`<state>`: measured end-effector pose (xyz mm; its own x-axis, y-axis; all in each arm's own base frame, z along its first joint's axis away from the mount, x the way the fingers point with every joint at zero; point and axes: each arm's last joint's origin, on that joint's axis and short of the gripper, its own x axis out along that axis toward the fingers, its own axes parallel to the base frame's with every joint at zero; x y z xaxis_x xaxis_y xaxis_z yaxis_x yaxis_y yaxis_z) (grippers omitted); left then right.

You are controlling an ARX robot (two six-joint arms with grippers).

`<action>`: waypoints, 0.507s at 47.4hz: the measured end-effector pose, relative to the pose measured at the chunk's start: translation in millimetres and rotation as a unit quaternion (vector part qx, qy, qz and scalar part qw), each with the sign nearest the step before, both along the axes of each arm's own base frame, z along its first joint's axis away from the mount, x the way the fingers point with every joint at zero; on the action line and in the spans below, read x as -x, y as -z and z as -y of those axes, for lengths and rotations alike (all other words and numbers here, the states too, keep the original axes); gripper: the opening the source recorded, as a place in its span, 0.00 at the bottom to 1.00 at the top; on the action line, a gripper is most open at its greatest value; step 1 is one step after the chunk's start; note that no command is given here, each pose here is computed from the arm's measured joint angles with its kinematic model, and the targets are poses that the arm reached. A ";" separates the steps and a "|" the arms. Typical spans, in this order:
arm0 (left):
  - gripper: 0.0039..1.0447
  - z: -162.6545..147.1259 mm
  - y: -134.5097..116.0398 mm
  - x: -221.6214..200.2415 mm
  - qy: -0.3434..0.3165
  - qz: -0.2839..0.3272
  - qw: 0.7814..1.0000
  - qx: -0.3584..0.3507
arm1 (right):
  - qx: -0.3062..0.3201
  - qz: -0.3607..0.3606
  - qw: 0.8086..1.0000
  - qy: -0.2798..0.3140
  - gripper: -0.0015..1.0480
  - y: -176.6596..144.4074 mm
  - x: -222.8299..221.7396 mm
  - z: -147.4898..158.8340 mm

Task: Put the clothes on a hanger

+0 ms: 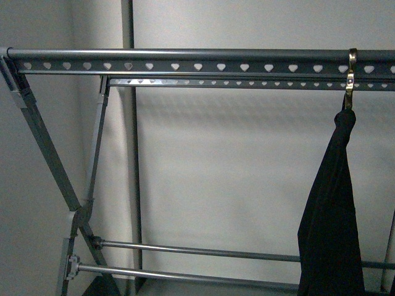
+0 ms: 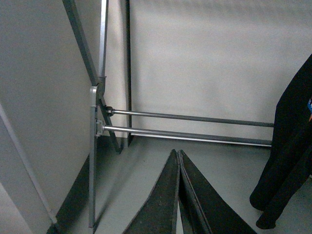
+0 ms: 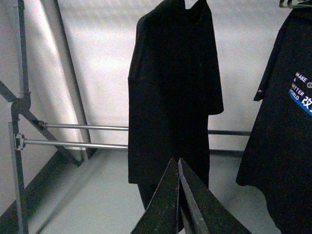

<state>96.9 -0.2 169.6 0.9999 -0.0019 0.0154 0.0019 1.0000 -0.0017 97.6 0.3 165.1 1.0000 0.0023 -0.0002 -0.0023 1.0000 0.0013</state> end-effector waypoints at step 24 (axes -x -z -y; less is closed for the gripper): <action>0.03 0.0 -0.1 0.1 0.000 0.001 1.000 0.000 | 0.000 0.000 1.000 0.000 0.85 0.0 0.0 0.0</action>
